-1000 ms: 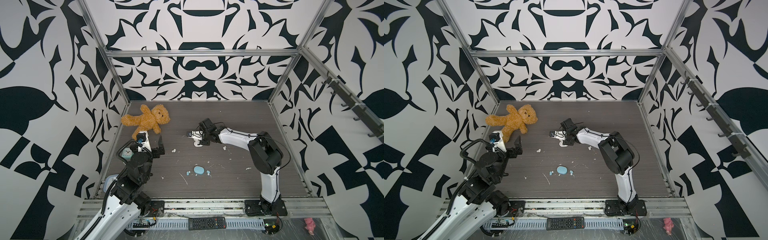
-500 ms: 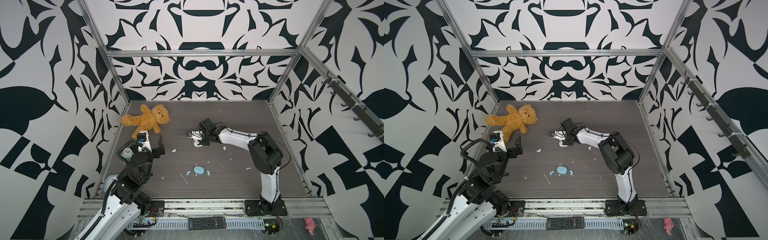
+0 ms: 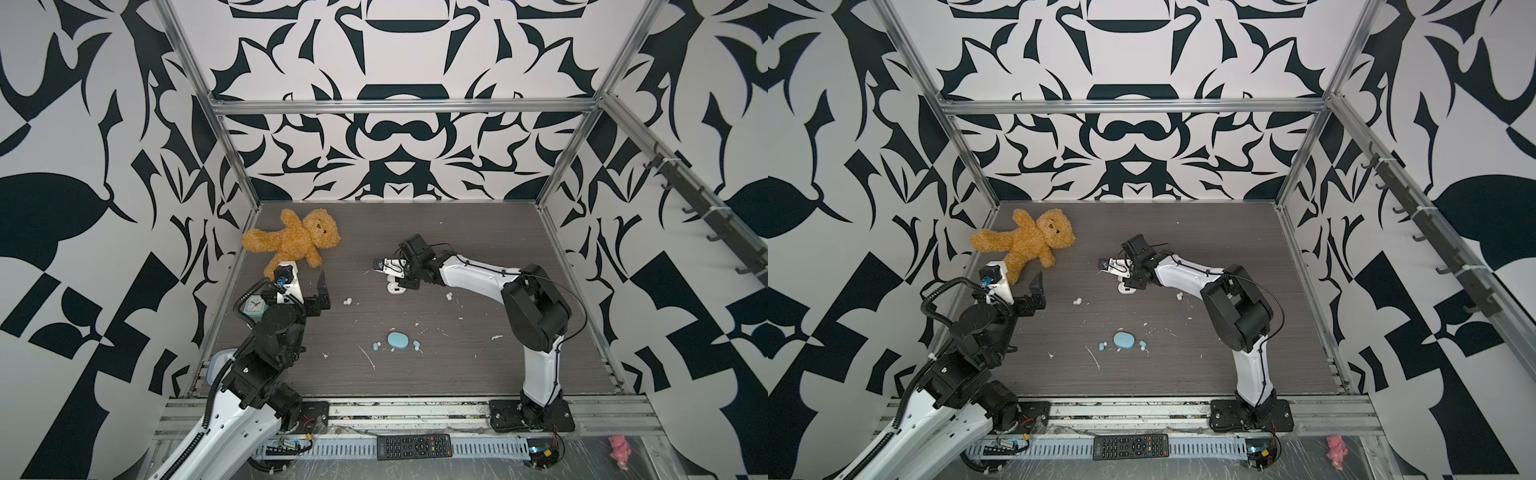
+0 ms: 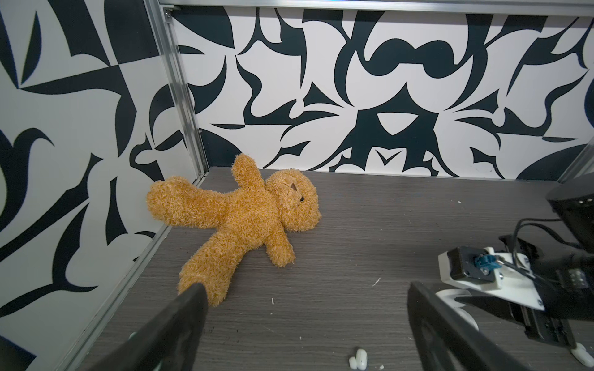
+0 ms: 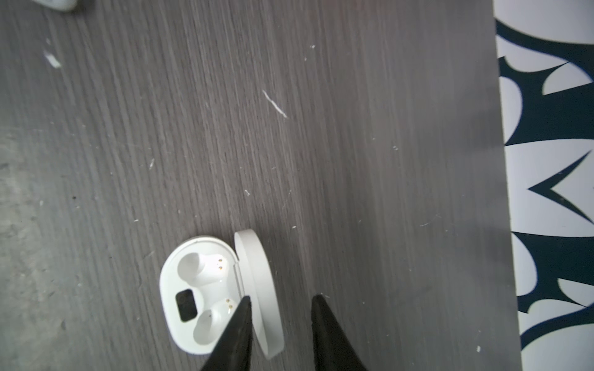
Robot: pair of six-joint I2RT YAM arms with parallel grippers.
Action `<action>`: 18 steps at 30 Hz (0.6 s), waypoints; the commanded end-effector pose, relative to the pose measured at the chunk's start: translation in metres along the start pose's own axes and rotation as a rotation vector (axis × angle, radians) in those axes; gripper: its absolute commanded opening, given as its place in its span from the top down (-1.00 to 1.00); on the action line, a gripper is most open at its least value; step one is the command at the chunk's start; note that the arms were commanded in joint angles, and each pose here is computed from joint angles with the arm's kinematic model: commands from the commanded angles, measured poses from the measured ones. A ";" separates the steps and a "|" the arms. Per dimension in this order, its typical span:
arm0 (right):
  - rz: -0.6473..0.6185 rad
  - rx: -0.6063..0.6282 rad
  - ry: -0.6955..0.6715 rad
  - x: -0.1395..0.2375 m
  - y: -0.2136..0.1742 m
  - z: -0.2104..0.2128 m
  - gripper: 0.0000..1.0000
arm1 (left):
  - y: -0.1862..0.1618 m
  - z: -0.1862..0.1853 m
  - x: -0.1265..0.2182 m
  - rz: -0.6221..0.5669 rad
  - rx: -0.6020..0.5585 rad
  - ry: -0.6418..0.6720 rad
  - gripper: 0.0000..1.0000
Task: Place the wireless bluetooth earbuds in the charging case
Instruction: 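Lower the open white case onto the table with the right gripper, then open the right gripper and lift it away from the case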
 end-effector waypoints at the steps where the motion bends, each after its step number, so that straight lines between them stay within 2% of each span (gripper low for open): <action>1: -0.125 -0.028 -0.061 0.042 0.034 -0.017 0.13 | 0.003 0.002 0.001 -0.020 0.020 0.001 -0.98; 5: -0.206 -0.079 -0.098 0.069 0.049 -0.024 0.09 | 0.003 -0.002 0.001 -0.012 0.017 -0.023 -0.98; 7: -0.259 -0.120 -0.115 0.085 0.058 -0.027 -0.25 | 0.004 -0.003 0.001 -0.003 0.014 -0.035 -0.98; 8: -0.286 -0.140 -0.115 0.093 0.062 -0.026 -0.62 | 0.004 -0.004 0.001 0.003 0.008 -0.041 -0.98; 11: -0.370 -0.218 -0.140 0.120 0.070 -0.027 -1.00 | 0.006 -0.008 0.002 0.053 -0.005 -0.085 -0.98; 14: -0.446 -0.320 -0.149 0.151 0.072 -0.028 -1.00 | 0.012 -0.010 0.008 0.144 0.007 -0.129 -0.99; 18: -0.470 -0.555 -0.207 0.184 0.059 -0.034 -1.00 | 0.014 -0.012 0.017 0.275 0.030 -0.174 -0.98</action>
Point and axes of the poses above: each gripper's point midway between its finger pads, its own x axis back along the fingers, its own z axis along the line the jaws close on, y = z × x, the point moved 4 cm from there along x, back along the fingers, and after that the axes turned 12 degrees about -x, right-handed, at the moved point
